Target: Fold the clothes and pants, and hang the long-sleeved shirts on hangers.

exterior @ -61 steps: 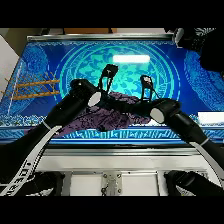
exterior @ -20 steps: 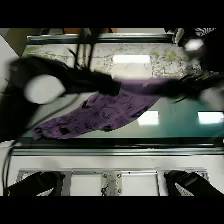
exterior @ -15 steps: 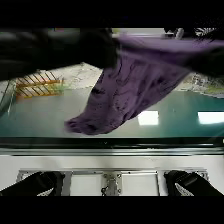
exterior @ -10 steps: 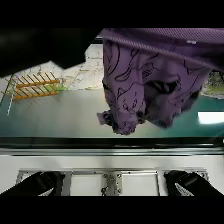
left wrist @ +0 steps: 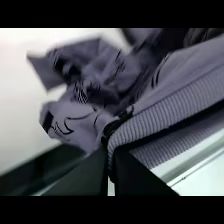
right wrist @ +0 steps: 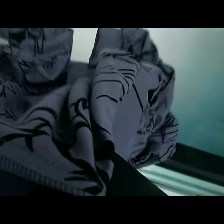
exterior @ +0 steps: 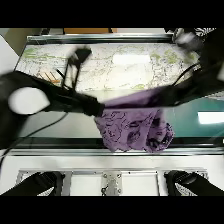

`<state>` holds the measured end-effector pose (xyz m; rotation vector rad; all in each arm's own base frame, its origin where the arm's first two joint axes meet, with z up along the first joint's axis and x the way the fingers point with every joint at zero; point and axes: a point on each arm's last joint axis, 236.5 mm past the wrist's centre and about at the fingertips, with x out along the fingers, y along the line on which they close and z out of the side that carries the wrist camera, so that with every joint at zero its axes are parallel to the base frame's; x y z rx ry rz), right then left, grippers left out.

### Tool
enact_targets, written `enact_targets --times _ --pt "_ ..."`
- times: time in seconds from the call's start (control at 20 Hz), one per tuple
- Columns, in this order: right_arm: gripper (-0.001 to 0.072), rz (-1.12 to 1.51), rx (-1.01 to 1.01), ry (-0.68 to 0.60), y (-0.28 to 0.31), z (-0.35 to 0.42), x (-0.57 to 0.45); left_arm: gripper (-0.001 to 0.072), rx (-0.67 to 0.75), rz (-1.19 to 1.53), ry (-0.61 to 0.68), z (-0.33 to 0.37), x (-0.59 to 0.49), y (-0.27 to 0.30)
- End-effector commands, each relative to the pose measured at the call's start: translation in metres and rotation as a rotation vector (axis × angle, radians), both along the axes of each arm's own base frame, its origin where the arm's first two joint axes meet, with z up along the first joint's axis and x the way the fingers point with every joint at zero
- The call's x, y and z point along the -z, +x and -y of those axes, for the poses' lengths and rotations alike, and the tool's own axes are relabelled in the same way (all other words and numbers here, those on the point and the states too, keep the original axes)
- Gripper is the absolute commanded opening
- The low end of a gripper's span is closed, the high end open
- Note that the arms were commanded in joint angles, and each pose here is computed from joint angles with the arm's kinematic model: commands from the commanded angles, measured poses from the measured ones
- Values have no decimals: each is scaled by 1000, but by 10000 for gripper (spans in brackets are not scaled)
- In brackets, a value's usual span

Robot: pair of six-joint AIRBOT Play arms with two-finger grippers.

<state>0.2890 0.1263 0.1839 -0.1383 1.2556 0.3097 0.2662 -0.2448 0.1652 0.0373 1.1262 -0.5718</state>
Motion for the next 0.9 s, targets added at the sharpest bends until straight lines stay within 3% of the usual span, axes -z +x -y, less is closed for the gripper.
enact_targets --times 0.0,0.1,0.35,0.4,0.45,0.5,0.85 --pt "24 -213 -48 -54 -16 -3 105 18 -2 -274 18 -6 102 -25" --pt "25 -240 -36 -62 -7 -7 144 18 -2 -348 -47 13 131 -27" --pt "39 -203 4 -48 30 -19 180 19 11 -430 -5 23 170 -16" --pt "163 -188 5 -43 33 -20 179 19 14 -424 -6 25 169 -13" --pt "428 -176 5 -43 34 -19 175 18 15 -416 -11 27 166 -10" --pt "521 -157 5 -48 35 -17 170 18 15 -401 -19 29 162 -6" --pt "513 -51 41 -29 17 -2 115 19 33 -365 -34 34 150 1"
